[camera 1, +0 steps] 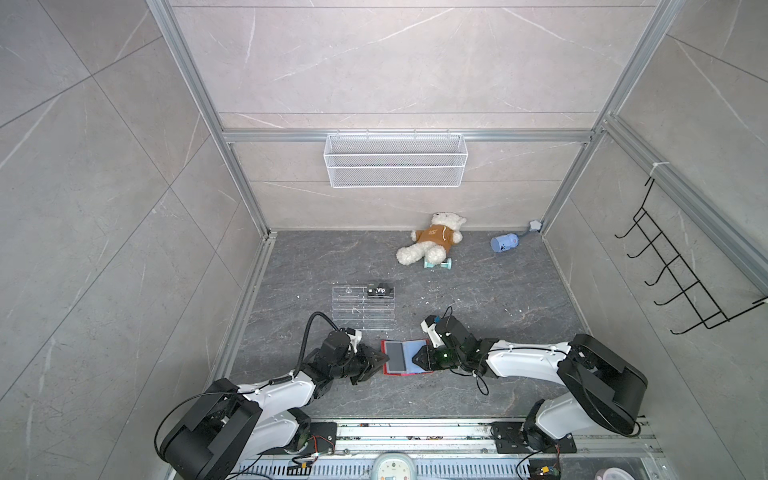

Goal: Take the credit cards out of the card holder

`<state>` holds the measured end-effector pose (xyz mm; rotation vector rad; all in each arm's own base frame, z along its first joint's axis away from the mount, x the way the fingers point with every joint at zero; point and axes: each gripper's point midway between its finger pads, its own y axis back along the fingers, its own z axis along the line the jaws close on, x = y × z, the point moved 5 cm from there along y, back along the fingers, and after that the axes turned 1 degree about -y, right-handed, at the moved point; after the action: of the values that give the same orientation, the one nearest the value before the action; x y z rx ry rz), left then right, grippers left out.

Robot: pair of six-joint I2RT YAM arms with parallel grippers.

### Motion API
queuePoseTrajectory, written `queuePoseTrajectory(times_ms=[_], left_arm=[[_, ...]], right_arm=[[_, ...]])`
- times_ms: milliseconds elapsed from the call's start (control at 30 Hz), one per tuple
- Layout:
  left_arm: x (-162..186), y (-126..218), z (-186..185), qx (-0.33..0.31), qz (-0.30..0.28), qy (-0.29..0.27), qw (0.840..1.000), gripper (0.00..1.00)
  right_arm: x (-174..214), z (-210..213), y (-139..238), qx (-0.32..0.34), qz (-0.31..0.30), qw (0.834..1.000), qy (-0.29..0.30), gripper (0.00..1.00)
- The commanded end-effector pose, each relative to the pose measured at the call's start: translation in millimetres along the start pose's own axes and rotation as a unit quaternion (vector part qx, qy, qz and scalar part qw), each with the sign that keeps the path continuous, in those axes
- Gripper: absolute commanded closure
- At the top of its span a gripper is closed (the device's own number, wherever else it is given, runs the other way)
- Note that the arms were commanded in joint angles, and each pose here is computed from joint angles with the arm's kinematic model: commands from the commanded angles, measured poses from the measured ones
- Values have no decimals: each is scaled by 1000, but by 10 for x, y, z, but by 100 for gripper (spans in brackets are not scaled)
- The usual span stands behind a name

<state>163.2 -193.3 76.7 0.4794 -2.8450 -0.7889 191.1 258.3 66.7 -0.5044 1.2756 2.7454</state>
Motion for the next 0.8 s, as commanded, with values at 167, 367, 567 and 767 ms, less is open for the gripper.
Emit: queuePoseTrajectory(times_ms=[167,367,567,767], left_arm=[[0,-57,-166,20,10,-36,999,90],[21,-83,-167,17,13,-41,999,100],[38,-87,-200,19,11,-50,998,100],[48,-100,-223,19,9,-57,998,100]], right_arm=[[89,-59,-24,9,14,1000,-8,72],[47,17,13,-4,10,1000,-7,68],[-37,167,137,-15,-6,1000,-4,45],[-100,265,241,31,-3,999,-5,23]])
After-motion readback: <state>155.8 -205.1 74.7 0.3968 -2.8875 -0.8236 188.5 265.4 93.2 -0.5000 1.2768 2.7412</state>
